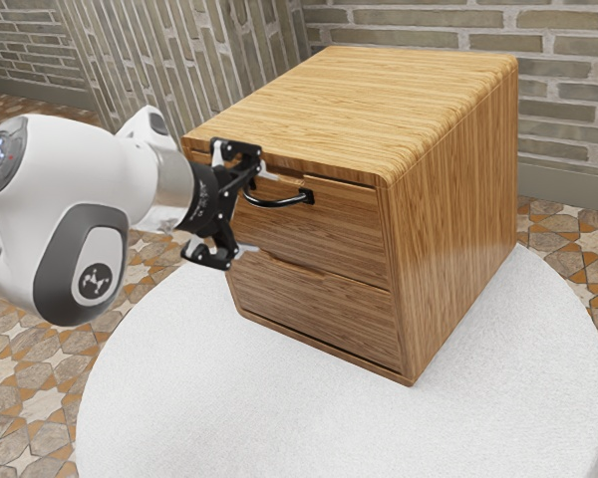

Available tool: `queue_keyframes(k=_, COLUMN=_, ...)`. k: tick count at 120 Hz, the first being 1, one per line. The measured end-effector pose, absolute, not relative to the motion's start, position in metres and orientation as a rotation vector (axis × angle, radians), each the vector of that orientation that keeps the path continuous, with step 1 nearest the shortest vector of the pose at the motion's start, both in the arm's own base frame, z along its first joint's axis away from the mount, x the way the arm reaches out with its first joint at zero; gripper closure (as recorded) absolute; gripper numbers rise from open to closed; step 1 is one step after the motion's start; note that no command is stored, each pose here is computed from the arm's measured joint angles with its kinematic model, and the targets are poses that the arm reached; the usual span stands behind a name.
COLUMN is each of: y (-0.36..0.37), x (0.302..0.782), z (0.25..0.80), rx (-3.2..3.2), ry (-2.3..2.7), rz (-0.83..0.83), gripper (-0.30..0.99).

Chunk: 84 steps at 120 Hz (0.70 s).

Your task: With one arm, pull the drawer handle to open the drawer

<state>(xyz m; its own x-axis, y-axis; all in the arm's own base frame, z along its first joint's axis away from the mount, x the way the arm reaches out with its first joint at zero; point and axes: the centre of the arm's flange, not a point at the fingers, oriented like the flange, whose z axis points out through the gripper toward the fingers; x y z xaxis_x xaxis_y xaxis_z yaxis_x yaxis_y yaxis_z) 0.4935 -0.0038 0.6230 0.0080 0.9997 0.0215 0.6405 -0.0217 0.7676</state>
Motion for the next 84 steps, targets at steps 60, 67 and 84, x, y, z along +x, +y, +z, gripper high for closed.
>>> queue_keyframes(k=60, y=0.002, x=0.495, z=0.612, rx=1.709, ry=1.706, rz=0.812, gripper=0.07)
queue_keyframes(k=67, y=0.001, x=0.495, z=0.612, rx=1.71, ry=1.703, rz=0.812, gripper=0.13)
queue_keyframes(k=84, y=0.0, x=0.495, z=0.613, rx=1.714, ry=1.697, rz=0.817, gripper=0.37)
